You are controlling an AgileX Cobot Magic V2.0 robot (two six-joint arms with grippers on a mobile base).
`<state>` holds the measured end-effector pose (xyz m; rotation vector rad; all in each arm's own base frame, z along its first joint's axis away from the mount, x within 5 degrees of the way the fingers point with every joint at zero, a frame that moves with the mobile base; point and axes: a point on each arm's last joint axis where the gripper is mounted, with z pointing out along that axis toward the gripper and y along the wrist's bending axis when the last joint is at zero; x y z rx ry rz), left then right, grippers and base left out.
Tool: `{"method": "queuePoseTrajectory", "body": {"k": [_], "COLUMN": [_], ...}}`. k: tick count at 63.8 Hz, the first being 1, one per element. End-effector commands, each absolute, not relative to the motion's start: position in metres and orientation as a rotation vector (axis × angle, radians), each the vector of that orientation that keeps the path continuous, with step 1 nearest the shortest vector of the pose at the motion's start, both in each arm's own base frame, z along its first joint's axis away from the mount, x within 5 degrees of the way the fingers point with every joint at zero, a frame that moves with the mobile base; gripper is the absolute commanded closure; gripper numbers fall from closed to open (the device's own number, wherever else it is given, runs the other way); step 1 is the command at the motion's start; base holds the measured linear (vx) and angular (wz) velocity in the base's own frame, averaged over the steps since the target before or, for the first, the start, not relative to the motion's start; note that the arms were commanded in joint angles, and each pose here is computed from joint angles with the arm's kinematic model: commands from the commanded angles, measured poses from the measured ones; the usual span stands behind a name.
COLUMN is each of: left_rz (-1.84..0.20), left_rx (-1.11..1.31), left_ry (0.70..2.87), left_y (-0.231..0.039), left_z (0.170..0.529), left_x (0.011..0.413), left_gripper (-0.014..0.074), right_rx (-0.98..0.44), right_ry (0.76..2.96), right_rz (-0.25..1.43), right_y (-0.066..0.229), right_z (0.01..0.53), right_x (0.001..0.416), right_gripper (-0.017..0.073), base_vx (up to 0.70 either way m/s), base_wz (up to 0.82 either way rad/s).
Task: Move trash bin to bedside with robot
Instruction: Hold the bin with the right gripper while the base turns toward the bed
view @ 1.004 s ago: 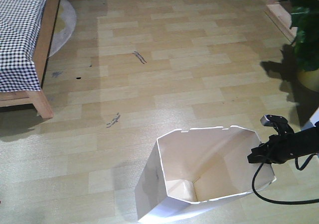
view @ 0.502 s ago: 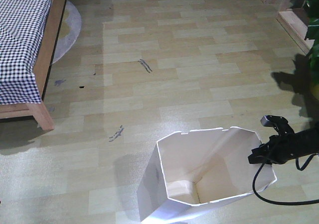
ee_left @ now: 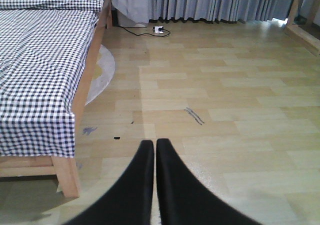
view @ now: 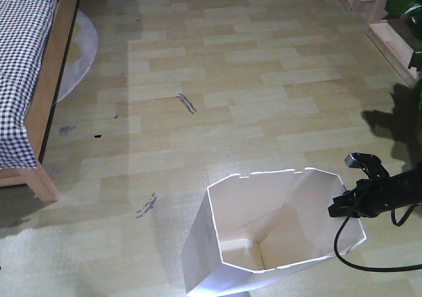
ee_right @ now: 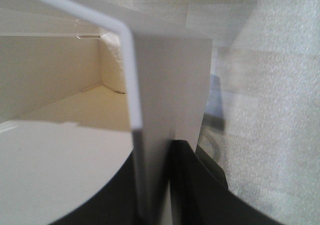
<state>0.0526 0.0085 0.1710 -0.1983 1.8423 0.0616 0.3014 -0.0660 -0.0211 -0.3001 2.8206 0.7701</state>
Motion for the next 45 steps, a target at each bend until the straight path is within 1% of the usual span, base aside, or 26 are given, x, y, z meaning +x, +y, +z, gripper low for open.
{"method": "queuePoseTrajectory", "body": {"k": [1, 23, 45], "left_rz": [0.054, 0.054, 0.054], "left_rx": [-0.191, -0.191, -0.191], "left_ry": [1.766, 1.766, 1.766], "left_y": [0.0082, 0.0082, 0.0082], "left_z": [0.1764, 0.1764, 0.1764], "left_x": [0.0535, 0.0535, 0.0535], "left_gripper": [0.06, 0.06, 0.06], "right_rx": [-0.266, -0.266, -0.266], "right_ry": [2.66, 2.66, 2.66], "right_rz": [1.013, 1.014, 1.014], "right_y": [-0.0553, -0.0553, -0.0553], "right_z": [0.0146, 0.0147, 0.0147], "right_x": [0.3113, 0.3112, 0.3112], "right_gripper": [0.0564, 0.0564, 0.0564], "base_vx": [0.32, 0.34, 0.36], "base_wz": [-0.05, -0.01, 0.1]}}
